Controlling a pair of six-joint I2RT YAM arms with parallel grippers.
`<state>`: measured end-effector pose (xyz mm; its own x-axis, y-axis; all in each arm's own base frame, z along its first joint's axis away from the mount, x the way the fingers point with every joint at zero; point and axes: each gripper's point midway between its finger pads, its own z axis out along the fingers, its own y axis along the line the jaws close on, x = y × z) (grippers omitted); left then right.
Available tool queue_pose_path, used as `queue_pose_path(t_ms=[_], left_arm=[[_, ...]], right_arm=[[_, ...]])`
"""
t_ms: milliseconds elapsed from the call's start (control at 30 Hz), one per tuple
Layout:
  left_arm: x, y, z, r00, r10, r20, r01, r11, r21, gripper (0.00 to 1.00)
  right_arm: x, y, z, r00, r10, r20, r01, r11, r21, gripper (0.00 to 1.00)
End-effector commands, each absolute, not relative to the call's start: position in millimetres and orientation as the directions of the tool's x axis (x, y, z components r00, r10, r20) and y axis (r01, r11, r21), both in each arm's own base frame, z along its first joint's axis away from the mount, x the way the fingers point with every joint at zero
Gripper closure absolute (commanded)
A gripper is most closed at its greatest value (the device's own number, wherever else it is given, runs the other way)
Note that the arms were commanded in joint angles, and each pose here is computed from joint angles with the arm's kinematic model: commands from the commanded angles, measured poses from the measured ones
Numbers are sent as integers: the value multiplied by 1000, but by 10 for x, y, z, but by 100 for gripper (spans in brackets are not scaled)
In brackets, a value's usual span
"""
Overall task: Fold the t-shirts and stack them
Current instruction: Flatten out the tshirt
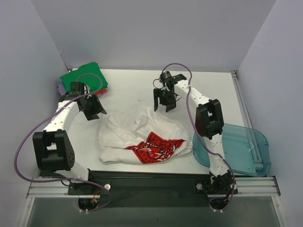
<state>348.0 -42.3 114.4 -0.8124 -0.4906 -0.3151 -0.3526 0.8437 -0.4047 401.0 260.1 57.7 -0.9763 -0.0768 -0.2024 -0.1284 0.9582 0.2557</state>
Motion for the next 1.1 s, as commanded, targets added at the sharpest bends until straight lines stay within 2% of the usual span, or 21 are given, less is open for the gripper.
queue_pose_path(t_ms=[0, 267, 400, 467, 567, 667, 700, 767, 1067], left_arm=[[3661, -414, 1315, -784, -494, -377, -317, 840, -441, 38], [3705, -371, 1198, -795, -485, -365, -330, 850, -411, 38], [3712, -372, 1135, -806, -474, -354, -327, 856, -401, 38], [3738, -356, 1096, -807, -474, -353, -330, 857, -396, 38], [3772, -332, 1013, -814, -466, -346, -333, 863, -379, 38], [3827, -304, 912, -826, -452, -337, -331, 873, -358, 39], [3873, -302, 917, -827, -444, -345, -322, 877, -356, 38], [3899, -284, 817, -837, -439, -327, -328, 880, -342, 39], [4242, -86, 629, -839, -388, -382, -313, 917, -246, 48]], right_arm=[[4162, 2661, 701, -951, -127, -281, -206, 941, 269, 33], [4080, 2605, 408, -968, -144, -207, -202, 933, 299, 36], [4022, 2584, 327, -971, -155, -181, -205, 930, 305, 49], [3999, 2557, 275, -975, -152, -163, -197, 931, 309, 51], [3923, 2511, 186, -980, -151, -126, -184, 931, 315, 62], [3859, 2465, 169, -982, -153, -109, -181, 929, 323, 80], [3846, 2438, 169, -983, -150, -105, -177, 930, 323, 91], [3794, 2365, 183, -985, -142, -97, -166, 937, 307, 100], [3515, 1940, 354, -992, -87, -96, -108, 966, 236, 100]])
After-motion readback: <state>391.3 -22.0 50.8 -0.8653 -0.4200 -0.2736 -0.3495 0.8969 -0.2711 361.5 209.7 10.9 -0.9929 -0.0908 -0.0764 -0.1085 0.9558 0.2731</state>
